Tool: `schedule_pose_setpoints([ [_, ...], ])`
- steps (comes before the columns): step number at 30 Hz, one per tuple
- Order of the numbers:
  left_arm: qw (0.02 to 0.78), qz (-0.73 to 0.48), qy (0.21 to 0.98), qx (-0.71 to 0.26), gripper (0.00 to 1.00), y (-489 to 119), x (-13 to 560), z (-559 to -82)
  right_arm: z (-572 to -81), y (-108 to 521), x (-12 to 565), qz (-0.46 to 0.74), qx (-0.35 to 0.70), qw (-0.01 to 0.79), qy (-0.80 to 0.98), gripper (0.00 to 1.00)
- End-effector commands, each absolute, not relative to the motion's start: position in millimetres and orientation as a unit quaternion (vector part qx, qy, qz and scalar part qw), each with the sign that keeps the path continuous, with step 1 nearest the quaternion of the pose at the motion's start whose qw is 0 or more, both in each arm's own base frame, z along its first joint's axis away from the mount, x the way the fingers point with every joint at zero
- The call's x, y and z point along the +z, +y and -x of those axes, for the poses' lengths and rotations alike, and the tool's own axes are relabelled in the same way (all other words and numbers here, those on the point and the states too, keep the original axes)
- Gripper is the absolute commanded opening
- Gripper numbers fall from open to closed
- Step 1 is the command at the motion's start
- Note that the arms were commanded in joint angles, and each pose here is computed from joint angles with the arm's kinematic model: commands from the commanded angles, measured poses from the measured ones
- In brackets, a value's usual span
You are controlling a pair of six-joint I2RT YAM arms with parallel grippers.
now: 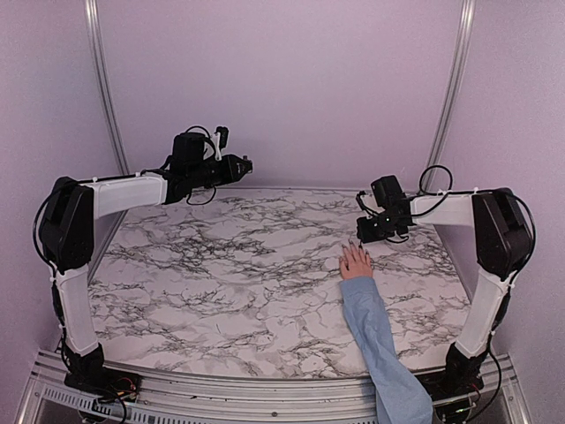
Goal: Paint the nails
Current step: Paint the nail polish on the nail.
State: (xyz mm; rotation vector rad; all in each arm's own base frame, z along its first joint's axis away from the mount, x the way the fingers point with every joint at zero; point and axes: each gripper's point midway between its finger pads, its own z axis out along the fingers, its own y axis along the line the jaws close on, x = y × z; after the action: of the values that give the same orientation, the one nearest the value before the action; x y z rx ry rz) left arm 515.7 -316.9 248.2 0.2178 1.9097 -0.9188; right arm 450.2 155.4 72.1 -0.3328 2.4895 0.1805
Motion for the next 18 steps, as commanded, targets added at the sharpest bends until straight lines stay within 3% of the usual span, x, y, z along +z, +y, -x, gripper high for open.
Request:
schedule_pose_setpoints([
  [1,0.512,-0.094,0.76,-0.39,0.0,-315.6,276.4,-515.9,-460.4,165.8,90.3,0.135,0.077,0.327,0.932,0.0],
  [18,0.514,-0.095,0.759,-0.388,0.0,-315.5,275.6,-518.2,-467.7,164.7,88.6,0.131,0.068,0.326,0.934,0.0],
])
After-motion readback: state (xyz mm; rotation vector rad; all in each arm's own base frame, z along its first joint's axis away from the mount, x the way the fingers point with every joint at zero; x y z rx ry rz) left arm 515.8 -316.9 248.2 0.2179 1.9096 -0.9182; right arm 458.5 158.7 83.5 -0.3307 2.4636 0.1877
